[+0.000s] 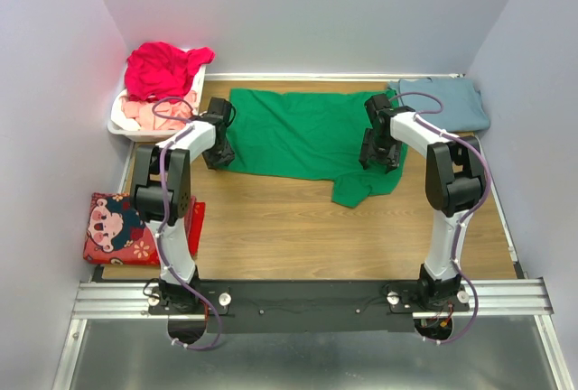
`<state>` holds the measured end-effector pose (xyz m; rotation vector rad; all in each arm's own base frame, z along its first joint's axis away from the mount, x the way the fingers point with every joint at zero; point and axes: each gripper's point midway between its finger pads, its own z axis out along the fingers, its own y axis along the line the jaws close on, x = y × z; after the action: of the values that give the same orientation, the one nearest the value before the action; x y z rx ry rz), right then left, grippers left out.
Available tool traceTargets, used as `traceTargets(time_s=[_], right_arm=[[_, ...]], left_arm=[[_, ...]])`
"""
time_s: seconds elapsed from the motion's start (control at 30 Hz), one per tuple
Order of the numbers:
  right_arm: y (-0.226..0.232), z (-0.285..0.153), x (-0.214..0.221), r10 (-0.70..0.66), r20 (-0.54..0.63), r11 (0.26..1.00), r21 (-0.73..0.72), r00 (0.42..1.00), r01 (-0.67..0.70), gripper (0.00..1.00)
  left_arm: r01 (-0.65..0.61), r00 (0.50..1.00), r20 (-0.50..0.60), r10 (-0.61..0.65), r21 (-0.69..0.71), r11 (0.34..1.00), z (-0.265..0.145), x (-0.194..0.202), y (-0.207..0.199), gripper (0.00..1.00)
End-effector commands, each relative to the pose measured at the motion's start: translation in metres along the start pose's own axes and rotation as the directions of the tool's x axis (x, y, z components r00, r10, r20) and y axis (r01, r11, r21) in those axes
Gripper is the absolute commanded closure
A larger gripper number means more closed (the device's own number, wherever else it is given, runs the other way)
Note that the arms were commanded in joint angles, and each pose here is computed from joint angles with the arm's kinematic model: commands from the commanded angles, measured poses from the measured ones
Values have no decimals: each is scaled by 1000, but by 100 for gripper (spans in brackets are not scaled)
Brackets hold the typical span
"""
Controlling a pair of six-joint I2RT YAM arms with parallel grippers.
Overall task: Fold and stack the t-shirts
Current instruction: Flatten the tshirt out
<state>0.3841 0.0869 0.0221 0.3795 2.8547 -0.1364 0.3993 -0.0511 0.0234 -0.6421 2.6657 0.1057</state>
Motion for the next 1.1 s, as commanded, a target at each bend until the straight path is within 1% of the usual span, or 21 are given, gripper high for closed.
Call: traceTargets(time_s=[0.0,0.07,0.1,0.2,0.23,0.33,0.37,0.43,0.47,0.53,0.57,0.63,0.67,0.77,0.83,0.87,0.97,1.0,1.07], right_arm=[[-6,-5,0,9,-5,1000,30,1000,-9,29],[-7,-6,1,7,-4,999,32,1000,-7,31],[-7,-7,0,11,-1,999,32,1000,-11,31],[-8,-10,-2,9,11,999,34,1000,-10,33],[-8,-11,-3,10,15,999,35,1000,-10,35],[-11,-18,-8,12,42,999,43,999,-14,36],[-11,-20,-12,16,57,999,45,998,-18,36],[-14,-30,-22,12,94,998,52,996,-17,35],[-15,-34,-27,12,111,998,57,994,-19,35],[-18,-44,-40,9,160,997,74,987,-21,32],[-19,-49,-46,12,175,997,77,984,-26,31],[-17,-57,-57,15,211,997,72,977,-31,28],[-17,-61,-60,18,221,997,68,975,-34,27],[-13,-66,-60,23,221,999,37,975,-32,26],[-10,-68,-55,17,210,1000,15,978,-21,26],[-10,-62,-42,13,172,1000,2,985,-13,26],[-4,-60,-24,-15,145,999,-50,989,22,28],[-5,-52,-9,-36,113,998,-49,993,42,29],[12,-57,1,-79,123,988,-125,989,95,31]], left_arm=[[-6,999,-36,6,-20,1000,17,7,-1,68],[-8,999,-33,7,-14,1000,17,5,-3,78],[-9,1000,-30,8,-14,1000,18,4,-4,88],[-13,1000,-18,13,-15,1000,15,-1,-5,100],[-13,1000,-14,13,-14,1000,12,-3,-5,100],[-7,999,36,7,-6,1000,-3,-18,-6,100],[0,997,81,-1,3,1000,-17,-31,-8,100],[14,991,134,-15,4,1000,-35,-47,-7,100],[33,978,207,-36,16,999,-57,-69,-9,100],[49,961,270,-52,16,999,-82,-91,-8,100],[69,936,344,-77,35,997,-107,-116,-11,100],[73,913,399,-87,49,996,-131,-136,-13,100],[81,889,444,-110,84,993,-152,-154,-19,100],[63,862,492,-124,139,988,-176,-178,-32,100],[53,857,499,-128,160,986,-179,-185,-39,100],[44,859,496,-126,173,984,-177,-188,-45,100],[22,861,493,-124,207,978,-169,-195,-60,100],[13,856,501,-128,225,974,-168,-200,-66,100],[-13,859,497,-120,255,967,-161,-205,-79,100]])
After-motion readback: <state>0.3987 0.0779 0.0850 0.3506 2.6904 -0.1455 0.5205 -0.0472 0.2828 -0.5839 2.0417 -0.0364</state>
